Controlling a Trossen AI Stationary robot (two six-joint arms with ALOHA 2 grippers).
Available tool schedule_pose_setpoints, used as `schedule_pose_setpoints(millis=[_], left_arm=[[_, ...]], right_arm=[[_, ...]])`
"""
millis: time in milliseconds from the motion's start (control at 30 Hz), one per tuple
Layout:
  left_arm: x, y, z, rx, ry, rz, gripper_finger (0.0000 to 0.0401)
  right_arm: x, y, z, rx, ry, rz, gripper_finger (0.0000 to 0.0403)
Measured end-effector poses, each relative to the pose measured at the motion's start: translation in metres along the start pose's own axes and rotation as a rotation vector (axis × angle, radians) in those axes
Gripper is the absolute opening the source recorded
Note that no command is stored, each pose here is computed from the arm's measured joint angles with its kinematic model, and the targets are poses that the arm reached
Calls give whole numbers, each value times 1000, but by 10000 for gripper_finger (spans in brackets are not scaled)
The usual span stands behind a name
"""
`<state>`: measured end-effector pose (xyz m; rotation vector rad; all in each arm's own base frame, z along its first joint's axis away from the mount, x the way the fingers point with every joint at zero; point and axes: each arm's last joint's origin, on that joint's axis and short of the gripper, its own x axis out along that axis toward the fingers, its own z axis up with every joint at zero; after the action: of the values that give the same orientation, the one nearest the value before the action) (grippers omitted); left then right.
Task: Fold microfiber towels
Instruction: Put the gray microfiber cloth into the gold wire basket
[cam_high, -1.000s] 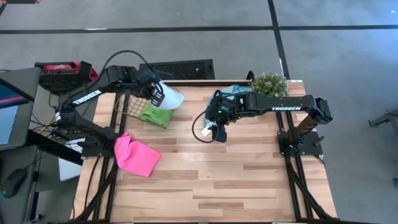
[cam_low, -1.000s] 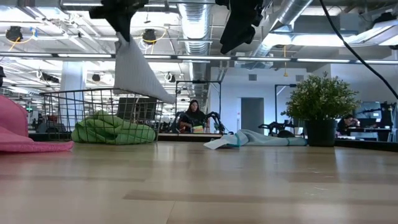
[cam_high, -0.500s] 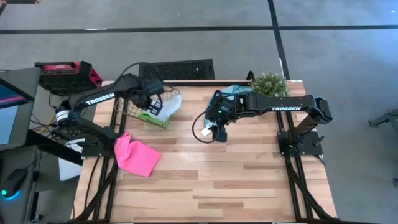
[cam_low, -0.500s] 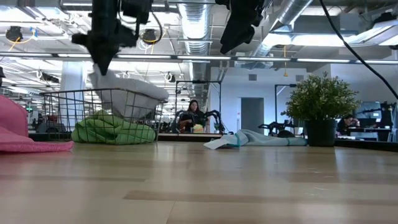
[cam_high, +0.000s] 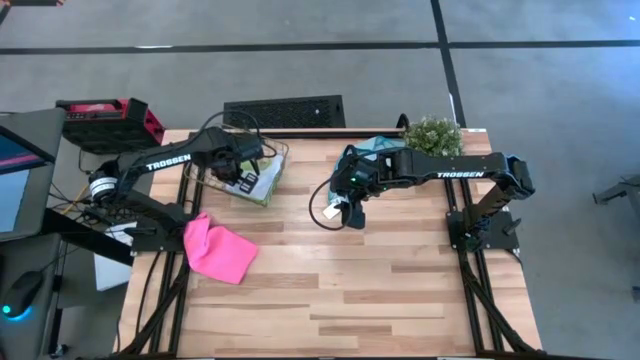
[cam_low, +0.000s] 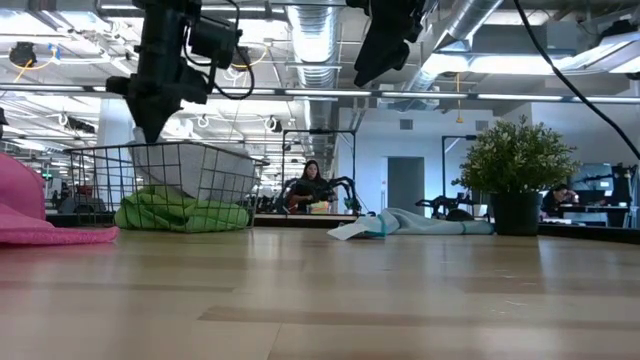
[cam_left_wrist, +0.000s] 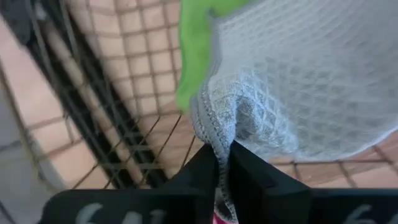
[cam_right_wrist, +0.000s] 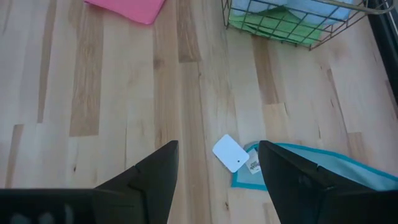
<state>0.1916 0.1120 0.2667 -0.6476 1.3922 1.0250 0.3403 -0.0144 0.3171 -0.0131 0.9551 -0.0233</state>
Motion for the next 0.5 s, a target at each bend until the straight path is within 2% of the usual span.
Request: schedule_pose_setpoints(millis=[167, 367, 500], left_arm=[[1, -3, 2, 42, 1, -45, 58], [9, -7, 6, 79, 32, -11, 118], [8, -5, 8, 37, 32, -7, 146]], right_arm=[[0, 0, 0, 0, 0, 0, 244], [0, 0, 0, 1, 0, 0, 244], [0, 0, 0, 1, 0, 0, 244]])
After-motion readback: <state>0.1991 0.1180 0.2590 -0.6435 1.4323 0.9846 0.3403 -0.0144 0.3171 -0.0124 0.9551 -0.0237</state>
